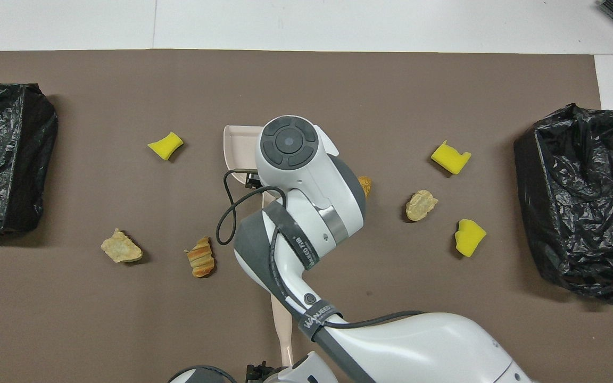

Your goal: Sweep and dump trash in bin

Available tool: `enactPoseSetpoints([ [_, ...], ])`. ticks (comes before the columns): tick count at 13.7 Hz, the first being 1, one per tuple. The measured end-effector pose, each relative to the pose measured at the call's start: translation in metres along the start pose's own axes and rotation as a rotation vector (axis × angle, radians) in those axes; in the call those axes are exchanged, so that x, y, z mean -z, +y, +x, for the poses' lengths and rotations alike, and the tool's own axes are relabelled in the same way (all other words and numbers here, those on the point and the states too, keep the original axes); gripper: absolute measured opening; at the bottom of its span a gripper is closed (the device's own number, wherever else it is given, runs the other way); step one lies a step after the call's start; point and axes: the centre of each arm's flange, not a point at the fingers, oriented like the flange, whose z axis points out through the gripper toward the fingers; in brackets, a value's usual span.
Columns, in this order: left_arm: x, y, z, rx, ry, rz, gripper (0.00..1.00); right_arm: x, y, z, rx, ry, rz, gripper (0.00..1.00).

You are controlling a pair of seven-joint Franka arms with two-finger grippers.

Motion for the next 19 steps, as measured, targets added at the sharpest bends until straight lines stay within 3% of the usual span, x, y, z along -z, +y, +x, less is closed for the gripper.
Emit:
enactPoseSetpoints([
  [4, -0.009, 0.004, -0.009, -0.021, -0.012, 0.016, 0.89, -0.010, -0.025, -0.025, 0.037, 0.001, -0.017, 1.00],
  [6, -0.009, 0.005, -0.011, -0.027, -0.012, 0.017, 0.68, -0.016, -0.026, -0.027, 0.042, -0.002, -0.027, 1.00],
  [8, -0.009, 0.004, -0.010, -0.026, -0.014, 0.017, 0.42, -0.025, -0.023, -0.029, 0.042, -0.015, -0.041, 0.82],
  [9, -0.010, 0.003, -0.009, -0.026, -0.018, 0.022, 0.31, -0.031, -0.021, -0.031, 0.042, -0.024, -0.051, 0.82],
  [13, 0.001, -0.010, 0.002, -0.090, -0.087, 0.090, 0.28, -0.037, -0.020, -0.038, 0.047, -0.042, -0.067, 0.37],
  [14, 0.009, -0.015, 0.008, -0.103, -0.111, 0.109, 0.28, -0.035, -0.020, -0.037, 0.045, -0.041, -0.066, 0.32],
  [16, 0.034, -0.033, 0.022, -0.121, -0.139, 0.122, 0.28, -0.025, -0.012, -0.030, 0.030, -0.029, -0.056, 0.32],
  [19, 0.073, -0.096, 0.038, -0.020, -0.212, 0.168, 0.28, 0.016, 0.012, -0.008, -0.005, 0.007, -0.020, 0.32],
])
